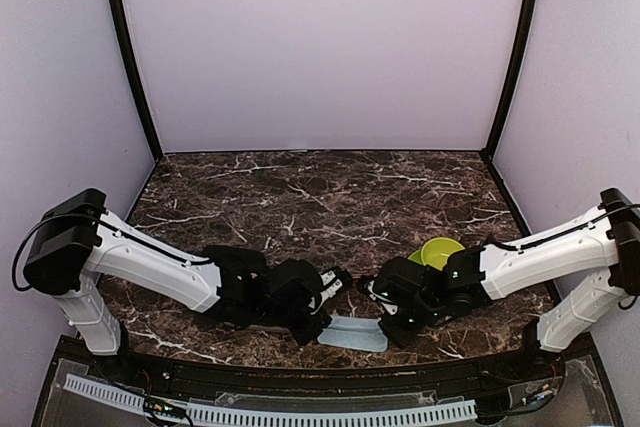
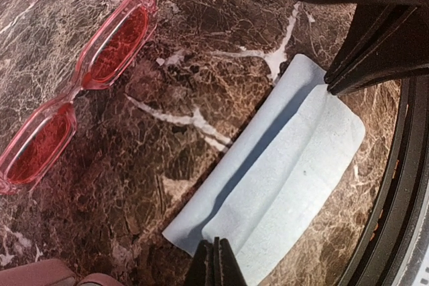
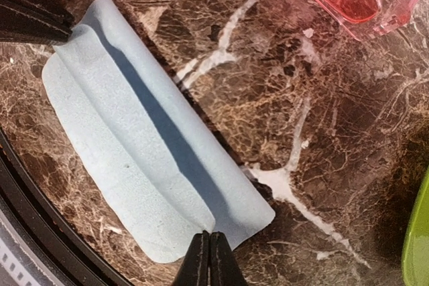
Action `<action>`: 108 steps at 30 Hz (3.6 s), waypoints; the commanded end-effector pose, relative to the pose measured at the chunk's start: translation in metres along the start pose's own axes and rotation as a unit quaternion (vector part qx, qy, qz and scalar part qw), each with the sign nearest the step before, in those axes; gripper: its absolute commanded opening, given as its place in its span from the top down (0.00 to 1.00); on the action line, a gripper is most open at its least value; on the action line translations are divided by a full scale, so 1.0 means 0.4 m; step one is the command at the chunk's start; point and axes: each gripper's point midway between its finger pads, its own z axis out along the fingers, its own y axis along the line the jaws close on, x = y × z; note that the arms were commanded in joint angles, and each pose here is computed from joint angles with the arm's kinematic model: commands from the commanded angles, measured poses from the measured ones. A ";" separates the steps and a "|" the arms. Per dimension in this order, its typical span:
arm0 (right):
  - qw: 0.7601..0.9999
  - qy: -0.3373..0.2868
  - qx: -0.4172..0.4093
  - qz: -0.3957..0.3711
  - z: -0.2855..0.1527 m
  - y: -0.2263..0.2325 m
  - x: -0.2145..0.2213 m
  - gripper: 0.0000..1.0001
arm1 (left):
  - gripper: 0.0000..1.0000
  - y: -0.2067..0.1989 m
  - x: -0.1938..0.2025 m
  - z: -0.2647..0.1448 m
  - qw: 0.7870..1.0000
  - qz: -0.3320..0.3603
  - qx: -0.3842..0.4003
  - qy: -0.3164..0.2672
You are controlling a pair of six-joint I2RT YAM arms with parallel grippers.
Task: Organize the sunglasses
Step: Fold the glasses cleaning cloth at the center of the board.
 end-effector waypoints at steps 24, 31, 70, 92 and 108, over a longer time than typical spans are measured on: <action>1.000 -0.009 -0.026 -0.004 0.002 0.043 -0.006 0.96 | 1.00 0.004 0.053 0.009 0.999 -0.003 -0.005 0.034; 1.000 -0.003 -0.028 -0.004 0.006 0.044 0.003 0.96 | 1.00 -0.002 0.054 0.009 0.999 0.000 -0.003 0.035; 0.998 0.002 -0.065 -0.011 0.008 0.091 0.028 0.85 | 0.88 -0.029 0.073 -0.001 0.999 0.006 -0.013 0.046; 0.988 -0.088 -0.066 0.110 -0.076 -0.005 -0.031 0.56 | 0.48 -0.043 0.023 -0.094 0.999 -0.026 0.041 0.020; 0.986 -0.039 -0.053 0.152 0.000 -0.062 -0.020 0.61 | 0.52 0.030 -0.021 -0.016 0.995 -0.036 0.070 0.065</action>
